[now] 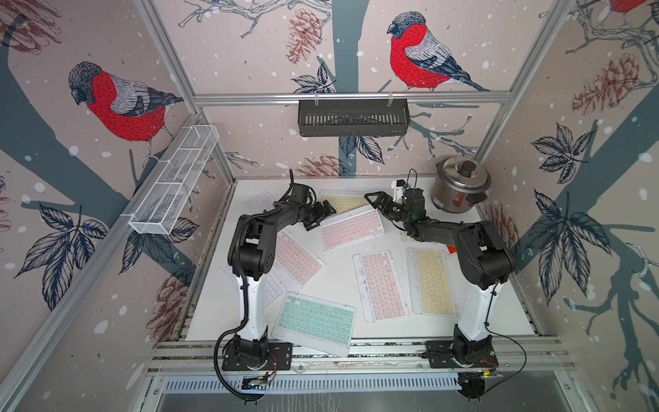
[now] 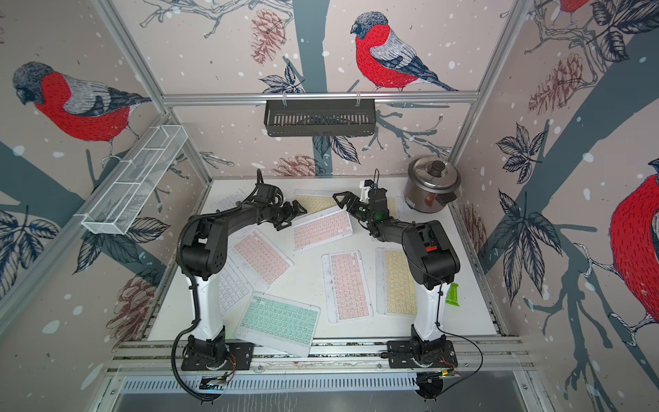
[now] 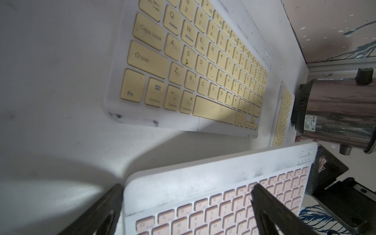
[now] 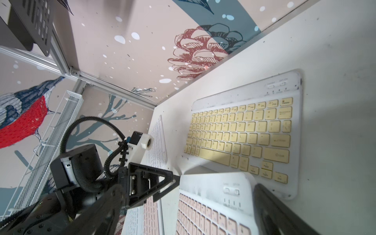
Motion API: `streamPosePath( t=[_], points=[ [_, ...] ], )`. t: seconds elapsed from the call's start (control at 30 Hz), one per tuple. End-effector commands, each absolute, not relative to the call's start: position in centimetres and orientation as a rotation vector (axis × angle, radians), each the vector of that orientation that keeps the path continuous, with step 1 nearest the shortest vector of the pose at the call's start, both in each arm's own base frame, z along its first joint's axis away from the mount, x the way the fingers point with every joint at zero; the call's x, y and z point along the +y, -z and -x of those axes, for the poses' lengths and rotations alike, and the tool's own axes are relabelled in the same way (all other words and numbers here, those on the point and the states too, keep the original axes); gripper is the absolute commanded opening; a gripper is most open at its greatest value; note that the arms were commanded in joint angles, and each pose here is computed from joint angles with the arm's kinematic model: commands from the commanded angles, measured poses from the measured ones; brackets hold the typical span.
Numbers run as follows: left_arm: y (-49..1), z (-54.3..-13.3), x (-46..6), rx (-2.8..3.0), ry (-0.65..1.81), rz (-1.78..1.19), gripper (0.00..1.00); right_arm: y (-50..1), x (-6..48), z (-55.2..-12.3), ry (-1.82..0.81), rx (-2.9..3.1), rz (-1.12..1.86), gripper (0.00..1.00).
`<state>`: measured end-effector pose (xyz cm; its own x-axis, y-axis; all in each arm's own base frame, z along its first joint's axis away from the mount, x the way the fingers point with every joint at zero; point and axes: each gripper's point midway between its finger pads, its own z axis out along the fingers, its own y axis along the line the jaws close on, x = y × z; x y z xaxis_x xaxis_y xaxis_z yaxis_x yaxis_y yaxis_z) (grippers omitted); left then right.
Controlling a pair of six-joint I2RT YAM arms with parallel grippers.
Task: Stack the numeric keypads
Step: Pick up the numeric keypad from the center of the board.
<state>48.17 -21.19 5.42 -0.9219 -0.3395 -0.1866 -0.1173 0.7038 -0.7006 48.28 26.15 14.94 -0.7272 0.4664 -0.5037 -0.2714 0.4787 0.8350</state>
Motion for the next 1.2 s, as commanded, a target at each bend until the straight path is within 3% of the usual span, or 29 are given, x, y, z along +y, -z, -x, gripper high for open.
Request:
streamPosePath(
  t=[0.0, 0.4, 1.17],
  points=[
    [-5.9, -46.2, -23.8, 2.648, 1.243, 0.345, 0.97, -15.5, 29.7, -45.2, -1.574, 2.041, -0.131, 1.00],
    [-6.3, -46.0, -23.7, 2.636, 1.243, 0.346, 0.97, -16.3, 30.1, -45.1, -1.747, 1.930, -0.349, 1.00],
    [-6.0, -45.8, -23.7, 2.625, 1.251, 0.355, 0.97, -14.7, 29.5, -44.5, -1.822, 1.897, -0.709, 1.00]
  ],
)
